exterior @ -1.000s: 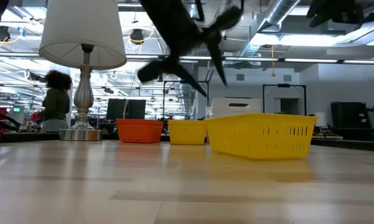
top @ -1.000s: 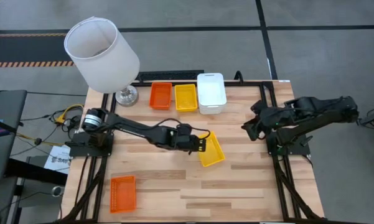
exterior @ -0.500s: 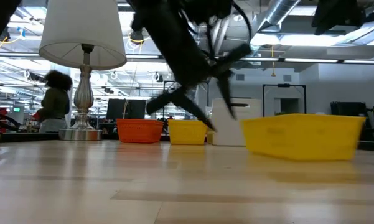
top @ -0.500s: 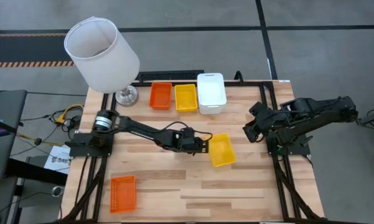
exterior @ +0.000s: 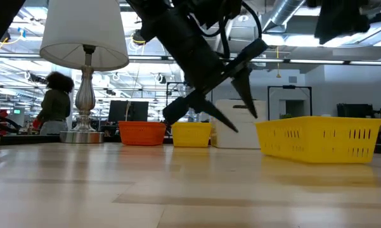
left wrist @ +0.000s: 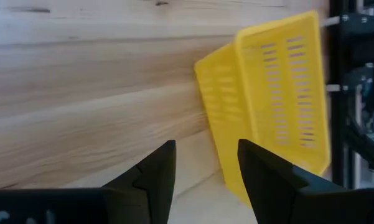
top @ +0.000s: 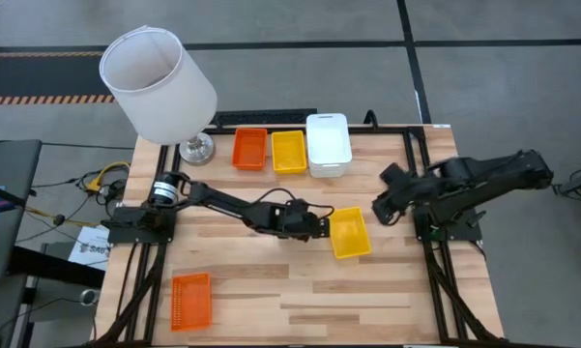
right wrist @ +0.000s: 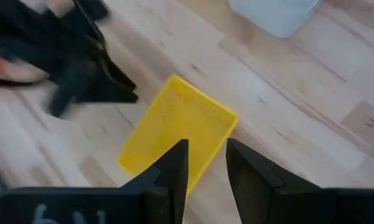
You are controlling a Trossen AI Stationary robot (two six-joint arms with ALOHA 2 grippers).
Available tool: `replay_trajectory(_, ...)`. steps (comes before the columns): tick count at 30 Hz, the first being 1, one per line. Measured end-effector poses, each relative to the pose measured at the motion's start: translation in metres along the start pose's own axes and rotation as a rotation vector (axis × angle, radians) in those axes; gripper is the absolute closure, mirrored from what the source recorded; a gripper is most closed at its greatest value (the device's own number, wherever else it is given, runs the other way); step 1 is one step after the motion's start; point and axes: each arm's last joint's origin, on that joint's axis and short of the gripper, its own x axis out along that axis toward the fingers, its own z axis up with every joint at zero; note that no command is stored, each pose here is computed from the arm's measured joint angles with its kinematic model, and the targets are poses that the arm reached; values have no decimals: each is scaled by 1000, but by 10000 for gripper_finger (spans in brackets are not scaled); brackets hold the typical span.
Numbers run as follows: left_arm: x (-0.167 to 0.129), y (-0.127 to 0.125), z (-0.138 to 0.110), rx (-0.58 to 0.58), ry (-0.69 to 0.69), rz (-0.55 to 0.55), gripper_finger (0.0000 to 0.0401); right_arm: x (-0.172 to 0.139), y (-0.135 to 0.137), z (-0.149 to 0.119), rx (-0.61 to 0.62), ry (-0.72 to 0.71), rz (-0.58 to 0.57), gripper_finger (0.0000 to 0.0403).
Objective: Stack baskets by color
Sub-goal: Stack the bottom yellow bin on top of the top yellow bin
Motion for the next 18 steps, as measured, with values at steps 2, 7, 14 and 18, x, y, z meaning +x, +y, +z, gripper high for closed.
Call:
replay_trajectory(2, 0, 1, 0, 3, 1, 8, 241, 21, 1, -7, -2, 58, -55, 276)
replay_trajectory(7, -4, -2, 1, -1, 7, -5, 241, 67, -13, -37, 46, 216, -217, 284)
replay_trajectory(14, -4, -2, -1, -24, 63, -6, 241, 109, -27, -71, 128, 266, -167, 284)
replay_trajectory(18, -13, -8, 1, -22, 65, -39, 241, 116, -15, -70, 96, 210, -5, 284)
